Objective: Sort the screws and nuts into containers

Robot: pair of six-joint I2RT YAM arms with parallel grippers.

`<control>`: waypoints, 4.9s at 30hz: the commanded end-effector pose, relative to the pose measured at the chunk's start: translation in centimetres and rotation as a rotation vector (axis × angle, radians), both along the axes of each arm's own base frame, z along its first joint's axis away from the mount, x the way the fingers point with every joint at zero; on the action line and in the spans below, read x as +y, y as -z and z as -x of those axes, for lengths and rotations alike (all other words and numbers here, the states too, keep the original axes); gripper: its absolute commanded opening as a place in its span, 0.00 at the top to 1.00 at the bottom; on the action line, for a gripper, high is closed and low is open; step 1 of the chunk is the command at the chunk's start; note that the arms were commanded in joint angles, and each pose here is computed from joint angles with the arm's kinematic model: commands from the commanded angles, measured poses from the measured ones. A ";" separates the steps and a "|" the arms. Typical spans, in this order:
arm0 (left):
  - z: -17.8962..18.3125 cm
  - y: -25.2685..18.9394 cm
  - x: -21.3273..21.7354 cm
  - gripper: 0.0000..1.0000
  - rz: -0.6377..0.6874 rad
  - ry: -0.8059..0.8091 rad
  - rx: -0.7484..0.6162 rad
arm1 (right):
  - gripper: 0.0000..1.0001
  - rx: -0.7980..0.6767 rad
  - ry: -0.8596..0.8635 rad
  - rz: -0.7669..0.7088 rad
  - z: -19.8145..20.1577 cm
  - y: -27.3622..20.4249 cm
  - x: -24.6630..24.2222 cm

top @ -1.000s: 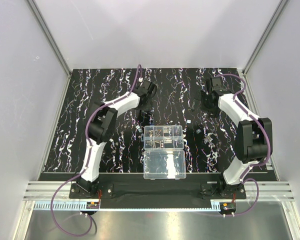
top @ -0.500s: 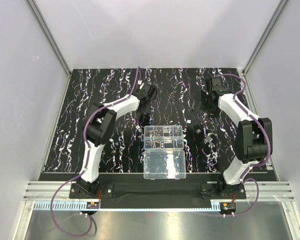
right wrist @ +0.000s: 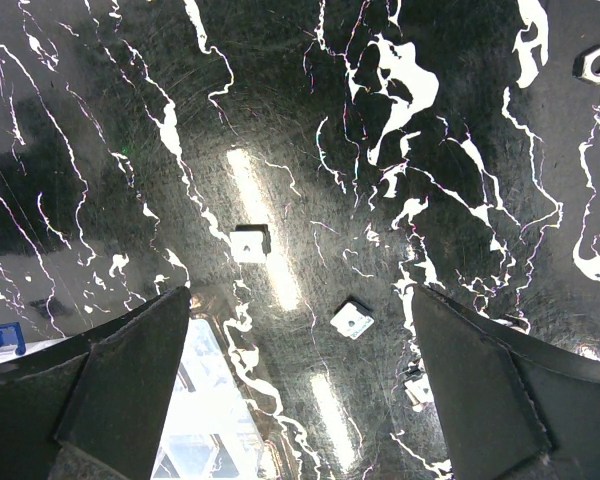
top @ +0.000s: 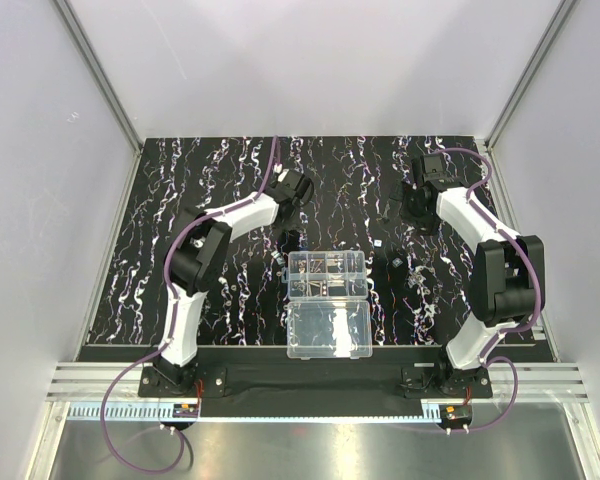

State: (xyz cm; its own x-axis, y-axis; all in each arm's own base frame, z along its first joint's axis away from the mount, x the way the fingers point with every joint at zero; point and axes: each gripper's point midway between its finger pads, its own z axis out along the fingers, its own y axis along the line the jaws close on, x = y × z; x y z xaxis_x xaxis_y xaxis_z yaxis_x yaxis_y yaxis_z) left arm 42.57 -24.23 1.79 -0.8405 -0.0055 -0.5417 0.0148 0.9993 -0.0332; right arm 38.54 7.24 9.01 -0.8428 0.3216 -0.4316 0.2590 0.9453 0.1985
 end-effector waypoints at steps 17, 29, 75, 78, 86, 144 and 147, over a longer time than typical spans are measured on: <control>1.5 -0.6 -0.4 0.94 -0.008 0.078 -0.007 | 0.00 -0.032 0.002 -0.009 -1.0 -1.1 0.1; 3.8 -8.0 -3.5 0.96 0.083 0.190 -0.135 | 0.00 -0.079 0.120 0.048 -0.6 -2.8 -1.9; 5.0 -9.6 3.0 0.40 0.155 0.074 -0.133 | 0.00 -0.072 0.119 0.040 0.8 -2.1 -2.3; 4.6 -8.1 3.1 0.42 0.137 0.027 -0.104 | 0.00 -0.072 0.115 0.042 0.6 -2.2 -2.3; 3.9 -3.3 3.3 0.43 0.098 -0.050 -0.040 | 0.00 -0.053 0.095 0.039 0.1 -1.7 -2.0; 11.2 -12.8 -13.2 0.94 0.259 0.376 -0.203 | 0.00 -0.150 0.189 0.032 1.4 -5.1 -2.9; 12.2 -11.0 -14.1 0.94 0.244 0.396 -0.174 | 0.00 -0.150 0.179 0.038 1.7 -5.0 -3.0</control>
State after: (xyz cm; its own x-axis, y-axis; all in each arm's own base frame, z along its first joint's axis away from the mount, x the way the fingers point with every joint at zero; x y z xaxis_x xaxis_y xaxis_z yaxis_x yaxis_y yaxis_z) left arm 29.92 -37.31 13.26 -0.6993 0.1649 -0.6955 0.4164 0.8848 -0.2089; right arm 36.72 4.56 12.73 -0.7344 0.4298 -0.5253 0.3910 0.9005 0.1901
